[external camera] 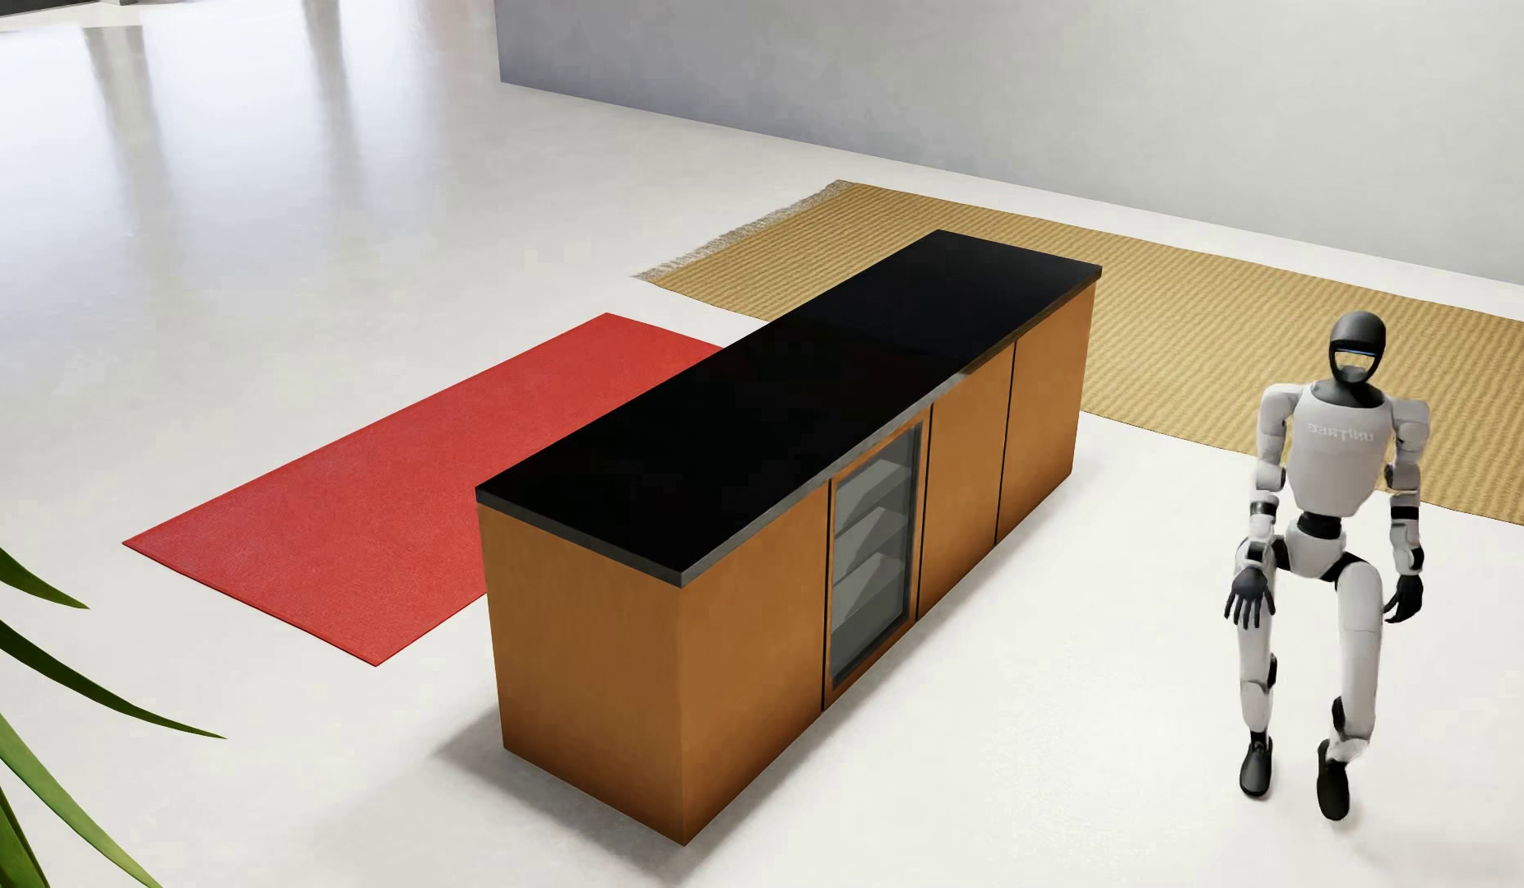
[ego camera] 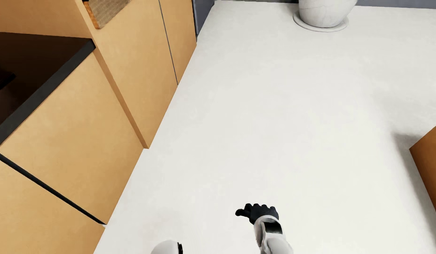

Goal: Avoid counter

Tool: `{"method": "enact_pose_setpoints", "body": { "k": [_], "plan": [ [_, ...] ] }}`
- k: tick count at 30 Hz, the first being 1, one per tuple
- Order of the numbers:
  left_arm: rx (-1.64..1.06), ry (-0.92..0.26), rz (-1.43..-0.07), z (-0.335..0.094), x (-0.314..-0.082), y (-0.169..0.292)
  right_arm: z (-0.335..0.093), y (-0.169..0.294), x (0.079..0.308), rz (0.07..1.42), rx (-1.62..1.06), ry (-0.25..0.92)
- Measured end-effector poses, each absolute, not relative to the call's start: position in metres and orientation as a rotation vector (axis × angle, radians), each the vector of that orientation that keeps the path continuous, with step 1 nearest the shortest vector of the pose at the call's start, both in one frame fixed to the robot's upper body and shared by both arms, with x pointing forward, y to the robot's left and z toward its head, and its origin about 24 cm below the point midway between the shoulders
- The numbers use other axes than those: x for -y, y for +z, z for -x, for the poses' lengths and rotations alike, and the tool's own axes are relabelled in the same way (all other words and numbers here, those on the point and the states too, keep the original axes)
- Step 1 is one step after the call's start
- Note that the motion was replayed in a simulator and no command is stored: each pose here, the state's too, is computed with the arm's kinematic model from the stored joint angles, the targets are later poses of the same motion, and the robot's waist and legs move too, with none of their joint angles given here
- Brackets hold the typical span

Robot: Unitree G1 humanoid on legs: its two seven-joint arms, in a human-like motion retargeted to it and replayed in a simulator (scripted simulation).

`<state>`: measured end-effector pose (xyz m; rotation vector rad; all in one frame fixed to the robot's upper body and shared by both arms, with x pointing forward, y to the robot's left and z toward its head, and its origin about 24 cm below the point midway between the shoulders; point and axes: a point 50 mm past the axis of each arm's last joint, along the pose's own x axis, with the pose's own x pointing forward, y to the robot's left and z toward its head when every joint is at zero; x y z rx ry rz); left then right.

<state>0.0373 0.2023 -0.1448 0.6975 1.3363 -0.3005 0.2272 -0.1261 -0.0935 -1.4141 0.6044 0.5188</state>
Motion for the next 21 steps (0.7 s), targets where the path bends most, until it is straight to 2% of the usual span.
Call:
{"method": "enact_pose_setpoints", "body": {
  "k": [2,4,7,9,11,12,15,17,18,19,21],
  "plan": [
    [-1.375,-0.298,-0.702,-0.026,-0.204,-0.146,-0.271,-0.046,0.104,1.42,-0.288,0.427],
    [-1.414,-0.33,-0.724,-0.023,-0.205,-0.148,-0.292,-0.004,0.093,1.422,-0.033,0.305],
    [-1.395,-0.348,-0.778,-0.034,-0.205,-0.149,-0.287,0.01,0.111,1.265,0.003,0.191],
    [-1.388,-0.269,-0.716,-0.035,-0.203,-0.148,-0.269,-0.017,0.128,1.288,-0.147,0.249],
    [-1.387,-0.191,-0.616,-0.033,-0.196,-0.15,-0.24,-0.062,0.15,1.382,-0.435,0.344],
    [-1.399,-0.206,-0.608,-0.035,-0.192,-0.153,-0.22,-0.085,0.164,1.404,-0.614,0.376],
    [-1.368,-0.346,-0.797,-0.064,-0.196,-0.154,-0.136,-0.141,0.195,1.357,-1.154,0.468],
    [-1.248,-0.372,-0.886,-0.1,-0.197,-0.147,-0.086,-0.153,0.208,1.39,-1.298,0.609],
    [-1.171,-0.351,-0.891,-0.12,-0.198,-0.14,-0.065,-0.155,0.213,1.365,-1.315,0.628],
    [-1.098,-0.329,-0.894,-0.138,-0.198,-0.133,-0.042,-0.155,0.218,1.3,-1.36,0.598],
    [-0.976,-0.299,-0.913,-0.171,-0.201,-0.117,0.003,-0.155,0.221,1.088,-1.498,0.483]
  ]
}}
